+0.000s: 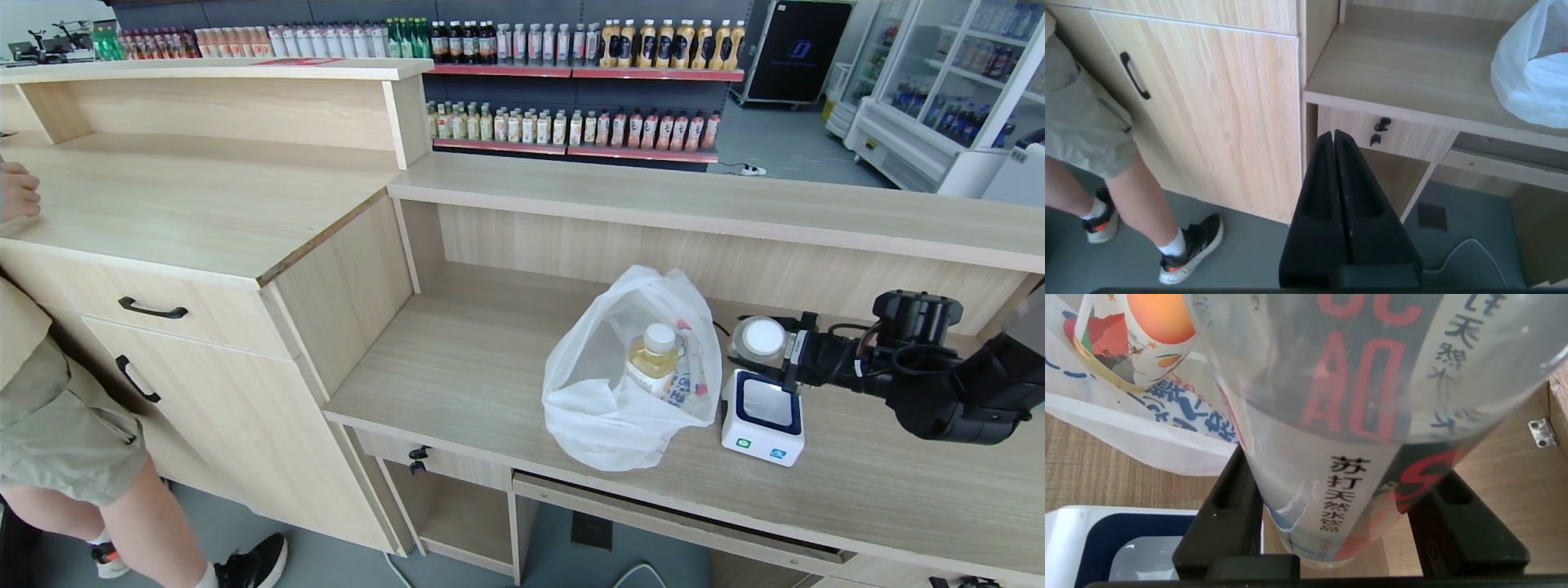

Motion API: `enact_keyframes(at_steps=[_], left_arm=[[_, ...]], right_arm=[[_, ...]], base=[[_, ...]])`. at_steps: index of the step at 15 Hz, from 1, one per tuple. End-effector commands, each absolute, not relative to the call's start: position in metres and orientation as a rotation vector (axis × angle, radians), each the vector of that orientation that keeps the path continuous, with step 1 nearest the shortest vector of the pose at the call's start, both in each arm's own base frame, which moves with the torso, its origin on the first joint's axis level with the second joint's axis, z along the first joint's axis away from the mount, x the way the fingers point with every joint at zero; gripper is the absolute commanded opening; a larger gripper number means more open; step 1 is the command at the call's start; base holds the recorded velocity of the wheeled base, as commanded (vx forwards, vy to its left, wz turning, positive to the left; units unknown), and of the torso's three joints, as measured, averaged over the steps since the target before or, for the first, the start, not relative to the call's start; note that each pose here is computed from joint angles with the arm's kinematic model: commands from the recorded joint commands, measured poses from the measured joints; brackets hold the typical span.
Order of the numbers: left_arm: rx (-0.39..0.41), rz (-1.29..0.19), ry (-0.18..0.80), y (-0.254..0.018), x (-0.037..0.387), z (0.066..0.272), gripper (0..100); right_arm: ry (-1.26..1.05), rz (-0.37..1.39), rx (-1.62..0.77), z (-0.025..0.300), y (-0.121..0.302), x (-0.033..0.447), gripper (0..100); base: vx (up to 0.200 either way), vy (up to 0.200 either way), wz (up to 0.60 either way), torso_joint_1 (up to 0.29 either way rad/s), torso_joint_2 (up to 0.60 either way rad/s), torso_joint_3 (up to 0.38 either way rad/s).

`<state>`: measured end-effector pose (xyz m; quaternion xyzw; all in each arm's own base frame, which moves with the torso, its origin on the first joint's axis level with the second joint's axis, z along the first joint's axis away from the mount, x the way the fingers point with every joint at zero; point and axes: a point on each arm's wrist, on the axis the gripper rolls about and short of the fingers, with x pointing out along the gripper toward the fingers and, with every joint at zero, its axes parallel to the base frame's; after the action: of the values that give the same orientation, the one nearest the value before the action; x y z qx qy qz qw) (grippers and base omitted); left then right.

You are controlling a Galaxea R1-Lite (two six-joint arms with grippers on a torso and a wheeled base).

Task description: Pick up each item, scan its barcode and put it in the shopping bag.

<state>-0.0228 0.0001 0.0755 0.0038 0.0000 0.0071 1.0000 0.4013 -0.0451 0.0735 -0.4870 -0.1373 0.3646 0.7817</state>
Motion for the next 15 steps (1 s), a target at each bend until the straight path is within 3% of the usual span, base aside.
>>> enact_keyframes(at_steps=[1,7,9,12,14,15], left_arm=[[0.008,0.015,0.0,0.0,-0.023,0.075,0],[0.008,0.015,0.0,0.0,-0.023,0.075,0],[0.008,0.015,0.0,0.0,-0.023,0.075,0],[0.008,0.015,0.0,0.0,-0.023,0.075,0],[0.008,0.015,0.0,0.0,-0.023,0.075,0],[0.008,0.015,0.0,0.0,-0.023,0.075,0]], right_arm=[[-0.295,0.789,-1.05,0.072,-0.045,0.402,0],[-0.298,0.779,-1.053,0.078,-0.045,0.403,0],[-0.278,0.737,-0.939,0.113,-0.045,0.397,0],[-0.108,0.417,-0.493,0.182,-0.05,0.358,0],[-0.036,0.174,-0.263,0.196,-0.045,0.335,0],[0.013,0.091,-0.171,0.189,-0.041,0.321,0]], base=[[0.0,0.0,0.0,0.0,0.0,0.0],[0.0,0.0,0.0,0.0,0.0,0.0],[0.0,0.0,0.0,0.0,0.0,0.0],[0.0,0.0,0.0,0.0,0.0,0.0],[0.0,0.0,0.0,0.0,0.0,0.0],[0.0,0.0,0.0,0.0,0.0,0.0]])
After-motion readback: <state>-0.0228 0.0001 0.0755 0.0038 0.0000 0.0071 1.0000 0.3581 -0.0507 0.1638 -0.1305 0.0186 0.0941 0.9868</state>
